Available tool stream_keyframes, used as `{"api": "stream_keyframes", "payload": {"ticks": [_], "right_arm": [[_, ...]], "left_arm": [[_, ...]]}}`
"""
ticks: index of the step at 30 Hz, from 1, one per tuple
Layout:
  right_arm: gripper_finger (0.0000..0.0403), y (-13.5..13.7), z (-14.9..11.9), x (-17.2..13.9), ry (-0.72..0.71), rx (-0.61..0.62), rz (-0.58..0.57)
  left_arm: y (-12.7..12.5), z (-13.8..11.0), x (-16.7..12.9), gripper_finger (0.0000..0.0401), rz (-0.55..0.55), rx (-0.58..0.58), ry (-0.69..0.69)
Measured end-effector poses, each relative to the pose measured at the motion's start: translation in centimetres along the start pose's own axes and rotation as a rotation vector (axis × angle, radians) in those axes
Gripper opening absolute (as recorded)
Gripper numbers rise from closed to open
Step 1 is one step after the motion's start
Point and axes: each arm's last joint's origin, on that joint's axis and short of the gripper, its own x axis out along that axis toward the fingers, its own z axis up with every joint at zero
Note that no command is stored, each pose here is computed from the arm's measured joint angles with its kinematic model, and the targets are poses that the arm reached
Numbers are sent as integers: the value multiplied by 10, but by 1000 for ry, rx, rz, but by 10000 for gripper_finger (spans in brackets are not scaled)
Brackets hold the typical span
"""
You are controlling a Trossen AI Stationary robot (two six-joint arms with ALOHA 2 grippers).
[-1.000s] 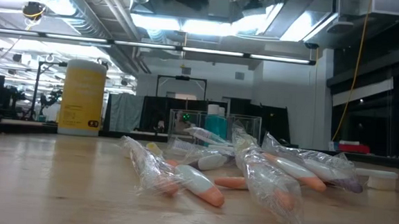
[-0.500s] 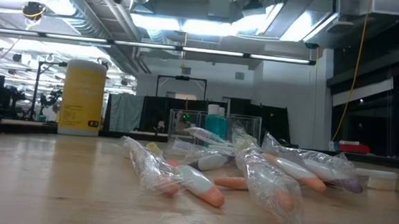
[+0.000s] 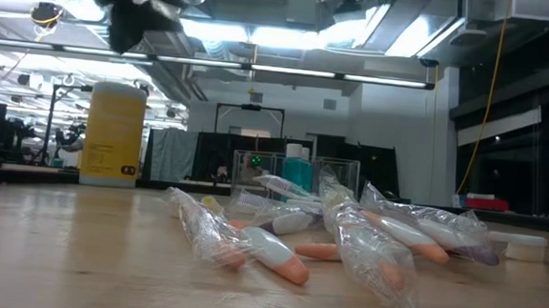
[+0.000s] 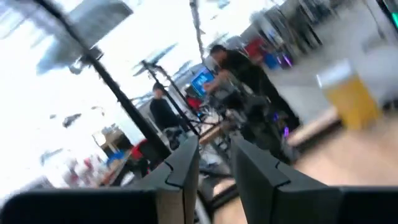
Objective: Pick & Place toothbrushing station
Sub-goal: Put the orange toothbrush into the transparent organizer
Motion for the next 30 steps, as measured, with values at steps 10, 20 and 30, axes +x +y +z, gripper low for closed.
{"api": "stream_keyframes", "payload": {"ticks": [10, 20, 30], "right_arm": [[98, 7, -65, 23, 79, 309, -175], [98, 23, -74, 61, 849, 248, -583], [98, 20, -139, 100, 1182, 484, -744]], "left_arm": [[-18, -55, 24, 143, 166, -218, 258], [-34, -59, 39, 126, 165, -52, 351], [-32, -39, 23, 123, 205, -122, 200]]}}
